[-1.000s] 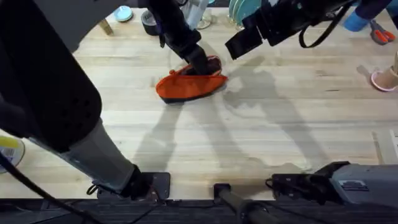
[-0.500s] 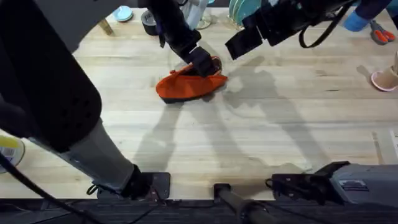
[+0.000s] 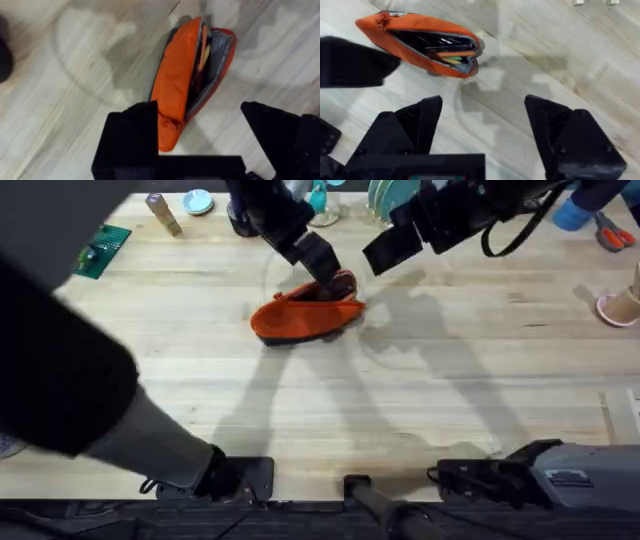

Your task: Unzip the bag, pick up the pens from the table one at a time and place them inside, then zip the bag closed.

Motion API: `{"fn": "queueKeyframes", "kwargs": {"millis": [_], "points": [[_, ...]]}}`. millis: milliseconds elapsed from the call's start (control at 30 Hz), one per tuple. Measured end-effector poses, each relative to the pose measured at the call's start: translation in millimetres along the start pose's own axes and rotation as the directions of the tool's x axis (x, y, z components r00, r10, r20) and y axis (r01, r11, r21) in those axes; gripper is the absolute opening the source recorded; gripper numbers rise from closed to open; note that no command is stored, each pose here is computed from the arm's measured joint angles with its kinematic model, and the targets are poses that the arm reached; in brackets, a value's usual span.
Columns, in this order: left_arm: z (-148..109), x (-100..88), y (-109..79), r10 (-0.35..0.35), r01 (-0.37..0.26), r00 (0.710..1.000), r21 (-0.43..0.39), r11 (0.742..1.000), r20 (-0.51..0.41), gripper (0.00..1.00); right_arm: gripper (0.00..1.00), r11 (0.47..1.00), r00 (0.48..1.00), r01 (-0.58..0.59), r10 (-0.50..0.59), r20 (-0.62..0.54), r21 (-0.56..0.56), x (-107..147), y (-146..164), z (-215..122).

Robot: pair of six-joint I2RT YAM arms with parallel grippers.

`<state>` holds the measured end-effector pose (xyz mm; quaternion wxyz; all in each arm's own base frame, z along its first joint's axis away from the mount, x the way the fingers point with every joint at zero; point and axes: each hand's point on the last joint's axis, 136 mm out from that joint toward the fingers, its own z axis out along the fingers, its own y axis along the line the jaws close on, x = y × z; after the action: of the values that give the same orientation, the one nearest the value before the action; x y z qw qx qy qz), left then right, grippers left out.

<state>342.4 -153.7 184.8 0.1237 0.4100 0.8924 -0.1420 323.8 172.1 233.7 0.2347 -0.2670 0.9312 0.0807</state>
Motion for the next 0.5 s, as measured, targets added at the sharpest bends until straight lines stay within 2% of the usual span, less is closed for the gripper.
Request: {"fn": "queueKeyframes", "kwargs": {"millis": [333, 500], "points": [[-48, 2.0, -16.3, 0.029, -0.024, 0.996, -0.059, 0.998, 0.089, 0.995, 0.996, 1.0, 1.0, 0.0, 0.0, 0.0, 0.001, 0, 0, 0], [-62, 14.6, -21.4, 0.008, -0.003, 0.996, -0.06, 0.998, 0.084, 0.997, 0.996, 1.0, 1.0, 0.0, 0.0, 0.006, 0.002, -1, 0, 0]]}}
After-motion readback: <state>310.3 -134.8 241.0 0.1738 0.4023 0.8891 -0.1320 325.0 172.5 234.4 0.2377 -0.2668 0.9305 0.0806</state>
